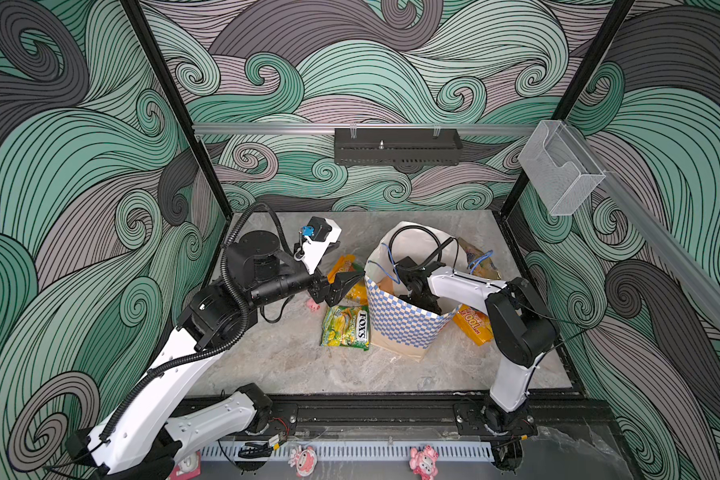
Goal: Take the snacks out of the paper bag
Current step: 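Lower the right gripper into the bag onto the brown pouch, then close the right gripper on the brown pouch's top edge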
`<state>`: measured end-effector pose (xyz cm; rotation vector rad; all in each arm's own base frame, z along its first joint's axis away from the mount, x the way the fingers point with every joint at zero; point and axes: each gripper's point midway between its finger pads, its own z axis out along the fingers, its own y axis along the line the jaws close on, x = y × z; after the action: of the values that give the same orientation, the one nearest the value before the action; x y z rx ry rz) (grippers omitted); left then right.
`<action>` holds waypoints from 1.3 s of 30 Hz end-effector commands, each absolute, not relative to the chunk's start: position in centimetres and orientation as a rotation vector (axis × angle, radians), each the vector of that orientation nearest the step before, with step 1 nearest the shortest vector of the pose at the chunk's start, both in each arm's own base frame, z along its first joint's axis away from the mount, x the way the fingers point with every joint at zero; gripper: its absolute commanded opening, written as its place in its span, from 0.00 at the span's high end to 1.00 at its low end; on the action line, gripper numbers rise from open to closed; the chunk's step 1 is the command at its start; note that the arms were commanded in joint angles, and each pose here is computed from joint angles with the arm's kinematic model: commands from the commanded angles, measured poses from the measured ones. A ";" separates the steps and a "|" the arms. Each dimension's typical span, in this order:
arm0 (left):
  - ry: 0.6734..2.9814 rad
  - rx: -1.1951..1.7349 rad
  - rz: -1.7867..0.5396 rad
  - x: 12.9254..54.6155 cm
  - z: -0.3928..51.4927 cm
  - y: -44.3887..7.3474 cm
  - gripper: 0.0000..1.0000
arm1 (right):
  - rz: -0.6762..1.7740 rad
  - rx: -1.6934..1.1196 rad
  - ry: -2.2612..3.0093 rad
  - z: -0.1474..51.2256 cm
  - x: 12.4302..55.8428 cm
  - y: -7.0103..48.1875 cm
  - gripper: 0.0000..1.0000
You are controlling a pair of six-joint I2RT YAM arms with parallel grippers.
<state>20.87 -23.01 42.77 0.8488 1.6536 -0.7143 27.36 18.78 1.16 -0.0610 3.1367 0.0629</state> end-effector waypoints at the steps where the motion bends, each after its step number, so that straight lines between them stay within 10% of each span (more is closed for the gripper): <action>1: 1.635 0.836 -0.716 20.6 43.3 -22.7 0.08 | -0.029 -0.084 3.296 -2.8 24.1 17.7 0.09; 16: 1.645 0.827 -0.694 20.5 43.1 -22.1 0.09 | 0.038 -0.076 3.230 -0.9 25.5 18.4 0.79; 27: 1.646 0.830 -0.694 20.5 43.0 -22.2 0.08 | 0.100 -0.078 3.128 3.6 28.1 18.9 0.99; 39: 1.657 0.831 -0.688 20.6 42.6 -22.1 0.09 | 0.198 -0.076 3.034 8.2 30.1 19.6 1.00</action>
<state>20.53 -22.55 42.59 0.8417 1.6530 -0.7063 30.12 19.74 6.42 -0.0677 3.0483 0.1748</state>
